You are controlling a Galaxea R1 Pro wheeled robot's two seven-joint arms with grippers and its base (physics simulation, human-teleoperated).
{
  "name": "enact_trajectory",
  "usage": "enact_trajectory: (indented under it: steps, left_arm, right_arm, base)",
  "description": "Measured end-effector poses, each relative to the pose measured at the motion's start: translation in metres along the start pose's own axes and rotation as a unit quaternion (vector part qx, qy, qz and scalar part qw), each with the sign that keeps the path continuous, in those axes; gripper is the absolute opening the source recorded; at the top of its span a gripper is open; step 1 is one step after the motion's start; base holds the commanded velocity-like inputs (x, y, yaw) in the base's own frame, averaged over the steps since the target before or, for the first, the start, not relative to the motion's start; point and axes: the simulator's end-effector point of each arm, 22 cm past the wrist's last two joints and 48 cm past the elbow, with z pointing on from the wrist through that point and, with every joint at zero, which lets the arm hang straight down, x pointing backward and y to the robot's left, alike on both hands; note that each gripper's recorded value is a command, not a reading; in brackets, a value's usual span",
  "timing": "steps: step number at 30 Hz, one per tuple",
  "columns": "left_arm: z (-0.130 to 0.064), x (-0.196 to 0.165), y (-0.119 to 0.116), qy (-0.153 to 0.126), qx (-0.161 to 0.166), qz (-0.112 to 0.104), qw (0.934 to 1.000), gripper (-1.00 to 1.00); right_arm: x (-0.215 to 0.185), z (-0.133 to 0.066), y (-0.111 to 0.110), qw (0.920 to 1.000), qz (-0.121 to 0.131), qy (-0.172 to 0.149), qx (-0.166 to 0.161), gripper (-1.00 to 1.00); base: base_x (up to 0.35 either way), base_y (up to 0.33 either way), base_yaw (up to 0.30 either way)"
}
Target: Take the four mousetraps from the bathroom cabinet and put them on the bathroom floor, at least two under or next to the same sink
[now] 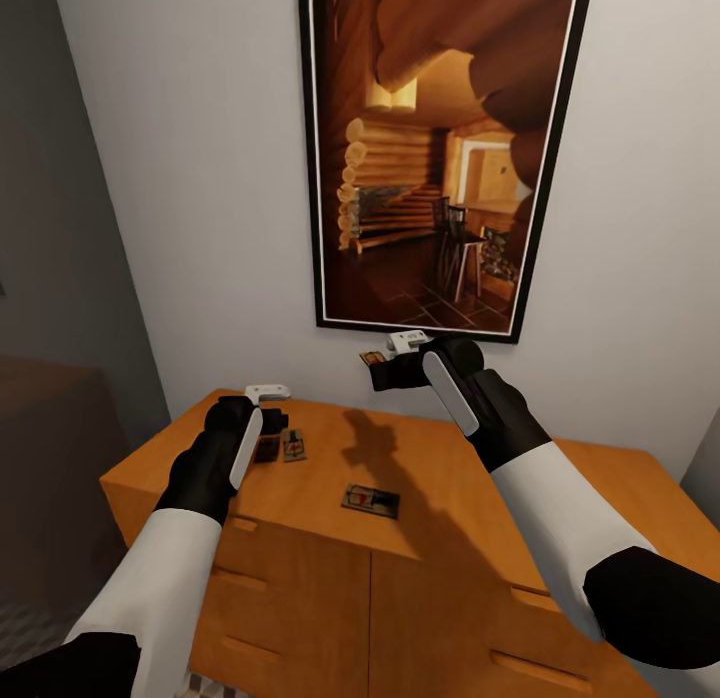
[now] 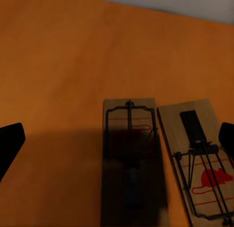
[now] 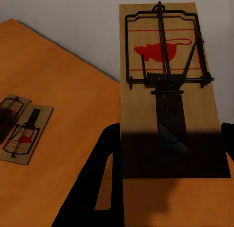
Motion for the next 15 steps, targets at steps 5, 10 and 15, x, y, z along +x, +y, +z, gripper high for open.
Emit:
enact_trajectory:
  steps: [5, 10, 15]
  left_arm:
    - [0.0003, 0.0004, -0.0003, 0.0, 0.0, 0.001, 1.0, 1.0]
    - [0.0006, 0.001, -0.0004, 0.001, 0.0, 0.001, 1.0, 1.0]
    - [0.0009, 0.0016, -0.0009, 0.002, 0.0, 0.001, 1.0, 1.0]
  right_arm:
    - [0.0001, 0.0001, -0.0001, 1.0, 0.0, 0.0, 0.0, -1.0]
    - [0.0, 0.0002, 0.0003, 1.0, 0.0, 0.0, 0.0, -1.0]
    - [0.0001, 0.0002, 0.0002, 1.0, 0.0, 0.0, -0.001, -1.0]
  base:
    - [0.023, 0.0, 0.0]
    - [0.006, 0.0, 0.0]
    - [0.001, 0.0, 0.0]
